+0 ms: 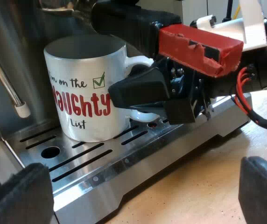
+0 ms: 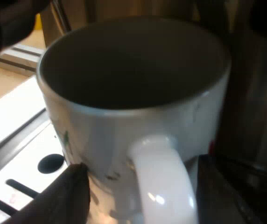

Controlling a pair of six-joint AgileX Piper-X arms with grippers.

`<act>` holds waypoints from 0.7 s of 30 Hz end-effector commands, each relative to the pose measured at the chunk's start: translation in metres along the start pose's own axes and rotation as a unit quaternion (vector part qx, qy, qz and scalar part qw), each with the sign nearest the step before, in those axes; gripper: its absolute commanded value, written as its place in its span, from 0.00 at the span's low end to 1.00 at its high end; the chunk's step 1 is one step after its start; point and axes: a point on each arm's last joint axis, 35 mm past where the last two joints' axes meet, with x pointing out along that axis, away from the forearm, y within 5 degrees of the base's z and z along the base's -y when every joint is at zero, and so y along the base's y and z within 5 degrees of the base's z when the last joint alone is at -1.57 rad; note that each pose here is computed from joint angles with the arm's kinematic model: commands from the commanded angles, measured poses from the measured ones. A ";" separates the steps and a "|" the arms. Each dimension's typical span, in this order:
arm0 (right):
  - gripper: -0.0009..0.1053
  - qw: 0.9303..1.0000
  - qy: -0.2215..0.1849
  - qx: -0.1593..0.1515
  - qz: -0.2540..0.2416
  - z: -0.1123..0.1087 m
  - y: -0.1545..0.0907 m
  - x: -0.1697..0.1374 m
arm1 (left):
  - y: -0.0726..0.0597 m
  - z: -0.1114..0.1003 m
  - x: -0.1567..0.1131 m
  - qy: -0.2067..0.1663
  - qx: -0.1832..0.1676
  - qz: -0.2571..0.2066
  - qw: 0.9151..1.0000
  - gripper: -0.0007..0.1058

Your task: Place mug into machine

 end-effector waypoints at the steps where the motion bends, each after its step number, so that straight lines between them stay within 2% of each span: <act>1: 0.50 0.999 0.016 -0.013 -0.024 0.011 0.001 -0.010 | 0.000 -0.004 0.001 0.005 -0.001 -0.005 1.000 0.77; 4: 0.50 0.999 0.044 -0.024 -0.015 0.014 0.000 -0.018 | 0.000 -0.001 0.001 0.002 0.000 -0.006 1.000 0.77; 6: 0.50 0.996 0.076 -0.040 -0.010 0.017 0.000 -0.028 | -0.004 0.013 -0.003 -0.017 0.003 -0.010 1.000 0.77; 9: 0.50 0.993 0.100 -0.055 -0.008 0.023 -0.001 -0.042 | -0.006 0.024 -0.006 -0.026 0.004 -0.011 1.000 0.77; 17: 0.50 0.993 0.093 -0.072 -0.015 0.055 -0.003 -0.084 | -0.013 0.049 -0.022 0.014 0.004 -0.003 1.000 0.77; 21: 0.50 0.995 0.071 -0.075 -0.008 0.071 0.001 -0.107 | -0.017 0.061 -0.031 0.019 0.011 -0.002 1.000 0.77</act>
